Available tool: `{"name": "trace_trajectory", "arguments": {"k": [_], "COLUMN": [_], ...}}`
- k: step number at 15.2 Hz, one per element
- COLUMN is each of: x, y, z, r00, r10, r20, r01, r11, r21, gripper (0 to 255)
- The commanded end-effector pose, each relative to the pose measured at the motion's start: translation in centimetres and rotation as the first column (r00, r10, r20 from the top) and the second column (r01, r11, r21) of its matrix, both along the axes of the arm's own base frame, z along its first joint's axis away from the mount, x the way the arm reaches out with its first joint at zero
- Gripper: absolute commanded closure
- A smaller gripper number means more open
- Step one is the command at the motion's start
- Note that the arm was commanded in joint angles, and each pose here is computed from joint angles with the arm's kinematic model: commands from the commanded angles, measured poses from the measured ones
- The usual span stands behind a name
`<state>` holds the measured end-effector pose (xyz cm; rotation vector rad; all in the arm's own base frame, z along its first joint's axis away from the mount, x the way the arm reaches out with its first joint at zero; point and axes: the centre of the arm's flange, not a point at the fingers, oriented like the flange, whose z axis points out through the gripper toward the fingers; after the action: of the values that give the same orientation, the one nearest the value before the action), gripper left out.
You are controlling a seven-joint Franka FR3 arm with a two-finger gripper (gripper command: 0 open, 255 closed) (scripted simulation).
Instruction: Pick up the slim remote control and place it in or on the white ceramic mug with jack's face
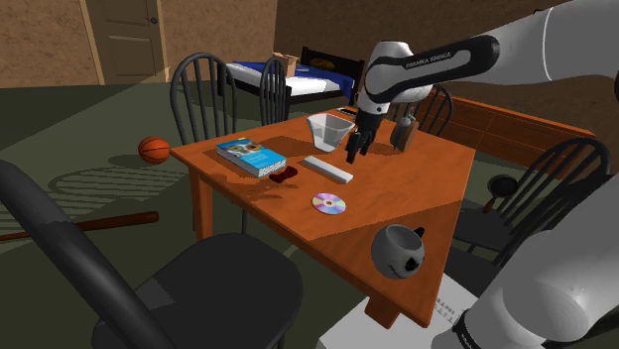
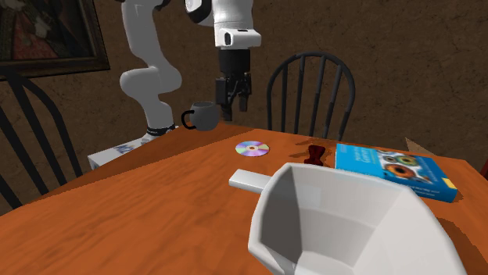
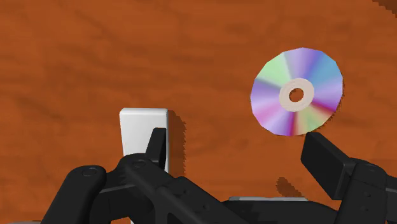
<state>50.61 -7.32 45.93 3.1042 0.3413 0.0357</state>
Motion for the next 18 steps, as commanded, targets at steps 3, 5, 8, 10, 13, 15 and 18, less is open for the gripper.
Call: {"name": "trace_trajectory", "arguments": {"k": [3, 5, 8, 10, 13, 15, 18], "x": [4.3, 6.5, 9.8, 12.0, 15.1, 15.1, 15.2], "y": [-1.6, -2.4, -3.6, -4.4, -5.5, -5.5, -5.4], "z": [-2.7, -3.9, -5.8, -7.1, -8.9, -9.9, -11.5], "r00": [1.0, 1.0, 1.0, 1.0, 1.0, 1.0, 1.0], "r10": [0.006, 0.009, 0.013, 0.016, 0.019, 0.019, 0.019], "r20": [-0.003, -0.005, -0.007, -0.009, -0.011, -0.011, -0.011], "r01": [-0.006, -0.009, -0.013, -0.015, -0.019, -0.019, -0.019], "r11": [1.0, 1.0, 1.0, 1.0, 0.999, 0.999, 0.999], "r21": [0.008, 0.012, 0.019, 0.023, 0.029, 0.029, 0.029], "gripper": [0, 0, 0, 0, 0, 0, 0]}}
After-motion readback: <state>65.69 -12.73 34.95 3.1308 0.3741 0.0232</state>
